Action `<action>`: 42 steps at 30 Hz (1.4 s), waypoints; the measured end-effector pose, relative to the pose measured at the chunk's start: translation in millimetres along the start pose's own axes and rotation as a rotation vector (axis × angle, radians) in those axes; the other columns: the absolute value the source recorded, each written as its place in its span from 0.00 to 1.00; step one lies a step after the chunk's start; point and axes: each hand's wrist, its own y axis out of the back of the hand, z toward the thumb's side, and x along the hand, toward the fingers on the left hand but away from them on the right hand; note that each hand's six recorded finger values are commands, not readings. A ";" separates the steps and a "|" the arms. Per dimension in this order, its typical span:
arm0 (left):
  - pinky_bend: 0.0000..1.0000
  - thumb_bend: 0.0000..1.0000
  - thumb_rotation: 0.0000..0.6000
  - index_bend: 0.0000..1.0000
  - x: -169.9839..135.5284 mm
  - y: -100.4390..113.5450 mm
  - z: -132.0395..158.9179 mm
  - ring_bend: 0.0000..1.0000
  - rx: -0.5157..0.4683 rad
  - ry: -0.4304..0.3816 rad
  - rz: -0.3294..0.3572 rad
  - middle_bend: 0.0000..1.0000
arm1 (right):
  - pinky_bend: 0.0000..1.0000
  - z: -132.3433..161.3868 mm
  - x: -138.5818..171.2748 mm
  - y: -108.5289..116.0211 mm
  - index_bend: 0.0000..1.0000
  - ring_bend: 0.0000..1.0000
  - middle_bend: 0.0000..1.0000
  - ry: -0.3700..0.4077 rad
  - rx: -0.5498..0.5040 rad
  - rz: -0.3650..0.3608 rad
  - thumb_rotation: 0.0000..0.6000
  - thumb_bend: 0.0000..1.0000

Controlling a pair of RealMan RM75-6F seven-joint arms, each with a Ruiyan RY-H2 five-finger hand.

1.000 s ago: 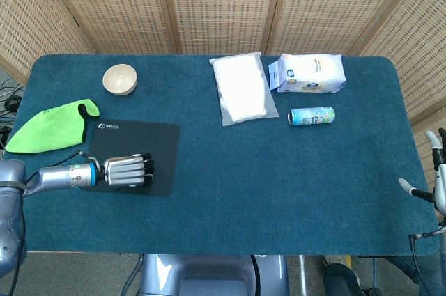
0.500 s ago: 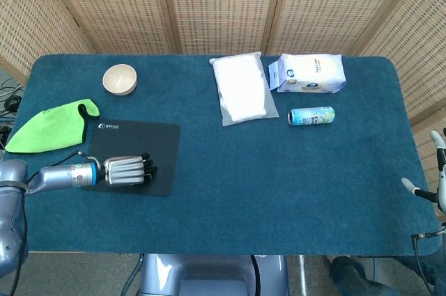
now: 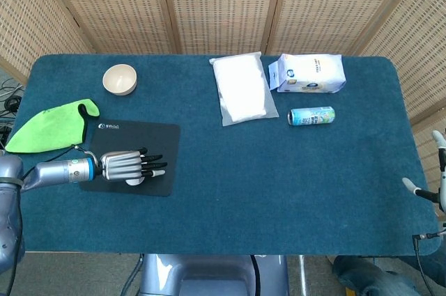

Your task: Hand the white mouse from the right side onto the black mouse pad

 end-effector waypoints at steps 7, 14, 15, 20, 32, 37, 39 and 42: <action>0.16 0.03 1.00 0.00 -24.7 27.6 -30.9 0.00 -0.069 0.182 0.161 0.00 | 0.00 2.6 2.0 1.2 0.00 0.00 0.00 0.012 -0.008 0.002 1.00 0.00; 0.00 0.00 1.00 0.00 -69.1 45.4 -72.1 0.00 -0.286 0.556 0.393 0.00 | 0.00 10.1 6.4 0.8 0.00 0.00 0.00 0.041 -0.013 0.010 1.00 0.00; 0.00 0.00 1.00 0.00 -74.3 44.7 -72.9 0.00 -0.321 0.590 0.410 0.00 | 0.00 11.3 7.4 0.4 0.00 0.00 0.00 0.045 -0.012 0.012 1.00 0.00; 0.00 0.00 1.00 0.00 -99.0 38.8 -59.8 0.00 -0.549 0.751 0.476 0.00 | 0.00 17.5 12.7 -0.9 0.00 0.00 0.00 0.067 -0.003 0.025 1.00 0.00; 0.00 0.00 1.00 0.00 -158.2 44.5 25.7 0.00 -1.049 1.192 0.291 0.00 | 0.00 33.0 30.0 -8.8 0.00 0.00 0.00 0.124 0.064 0.067 1.00 0.00; 0.00 0.00 1.00 0.00 -191.8 46.7 68.0 0.00 -1.044 1.302 0.149 0.00 | 0.00 35.5 34.1 -7.5 0.00 0.00 0.00 0.129 0.072 0.073 1.00 0.00; 0.00 0.00 1.00 0.00 -195.2 49.6 72.7 0.00 -1.026 1.299 0.153 0.00 | 0.00 35.6 35.0 -6.8 0.00 0.00 0.00 0.131 0.074 0.078 1.00 0.00; 0.00 0.00 1.00 0.00 -198.9 53.6 79.7 0.00 -0.988 1.281 0.162 0.00 | 0.00 36.4 36.1 -4.1 0.00 0.00 0.00 0.135 0.072 0.076 1.00 0.00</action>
